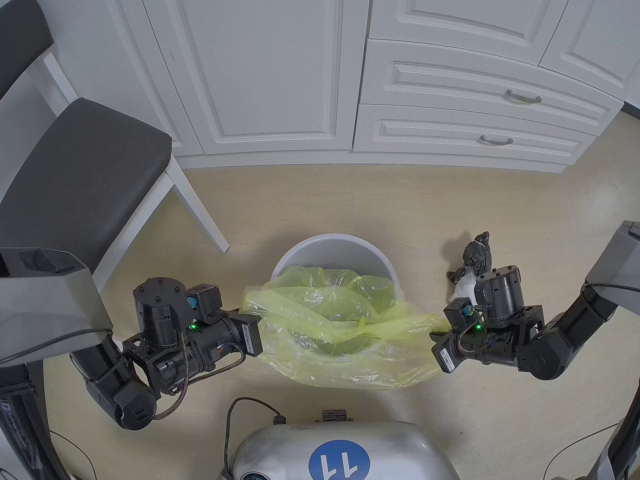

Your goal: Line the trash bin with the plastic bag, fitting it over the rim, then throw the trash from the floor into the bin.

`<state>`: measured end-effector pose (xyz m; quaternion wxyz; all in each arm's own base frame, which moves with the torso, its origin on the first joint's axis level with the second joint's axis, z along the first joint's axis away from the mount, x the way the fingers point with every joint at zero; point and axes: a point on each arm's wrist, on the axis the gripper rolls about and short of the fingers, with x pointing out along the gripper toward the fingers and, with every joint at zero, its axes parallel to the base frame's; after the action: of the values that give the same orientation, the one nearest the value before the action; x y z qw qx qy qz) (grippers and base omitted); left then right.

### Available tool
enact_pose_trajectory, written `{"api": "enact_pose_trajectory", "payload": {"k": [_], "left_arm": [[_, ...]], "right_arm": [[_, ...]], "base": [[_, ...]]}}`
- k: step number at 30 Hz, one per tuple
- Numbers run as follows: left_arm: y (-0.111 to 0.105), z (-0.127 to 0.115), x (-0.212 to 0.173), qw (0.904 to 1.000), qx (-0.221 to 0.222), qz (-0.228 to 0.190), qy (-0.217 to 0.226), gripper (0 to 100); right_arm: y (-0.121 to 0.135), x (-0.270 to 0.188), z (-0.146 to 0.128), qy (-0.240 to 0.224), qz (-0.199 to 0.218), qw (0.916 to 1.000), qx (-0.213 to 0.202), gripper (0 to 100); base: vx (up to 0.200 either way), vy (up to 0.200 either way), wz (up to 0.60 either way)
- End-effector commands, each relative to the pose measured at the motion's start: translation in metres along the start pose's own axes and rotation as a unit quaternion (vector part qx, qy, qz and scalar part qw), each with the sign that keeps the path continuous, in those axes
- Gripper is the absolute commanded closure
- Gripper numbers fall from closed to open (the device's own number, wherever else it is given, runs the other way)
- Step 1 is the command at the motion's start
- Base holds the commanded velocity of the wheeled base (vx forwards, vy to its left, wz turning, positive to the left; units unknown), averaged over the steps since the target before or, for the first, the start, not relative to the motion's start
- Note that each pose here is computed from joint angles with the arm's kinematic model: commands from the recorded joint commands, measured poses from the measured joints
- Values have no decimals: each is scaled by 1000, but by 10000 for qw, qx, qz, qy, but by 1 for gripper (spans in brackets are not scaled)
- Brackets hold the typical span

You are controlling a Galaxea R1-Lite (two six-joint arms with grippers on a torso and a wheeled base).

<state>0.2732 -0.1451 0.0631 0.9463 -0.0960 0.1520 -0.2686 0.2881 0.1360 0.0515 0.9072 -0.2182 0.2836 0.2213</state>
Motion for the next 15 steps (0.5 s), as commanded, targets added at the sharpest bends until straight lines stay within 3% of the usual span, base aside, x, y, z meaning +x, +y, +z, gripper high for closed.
{"api": "enact_pose_trajectory", "payload": {"k": [1, 4, 5, 12, 15], "left_arm": [[-12, 19, -15, 9993, 52, -175, -325, 100], [-14, 20, -16, 9992, 58, -202, -341, 100], [-13, 18, -14, 9993, 53, -185, -306, 100], [-12, 15, -10, 9995, -49, -184, -258, 100], [-12, 16, -10, 9994, -46, -191, -287, 100]], "right_arm": [[0, 1, -4, 65, 2, 10000, -1, 100], [1, -1, -6, 78, -70, 9999, -3, 100], [3, -3, -7, 69, -68, 9999, -27, 0], [-4, -11, -10, -232, -154, 9991, -307, 0], [-9, -21, -13, -692, -41, 9961, -550, 0]], "base": [[0, 0, 0], [0, 0, 0], [0, 0, 0], [0, 0, 0], [0, 0, 0]]}}
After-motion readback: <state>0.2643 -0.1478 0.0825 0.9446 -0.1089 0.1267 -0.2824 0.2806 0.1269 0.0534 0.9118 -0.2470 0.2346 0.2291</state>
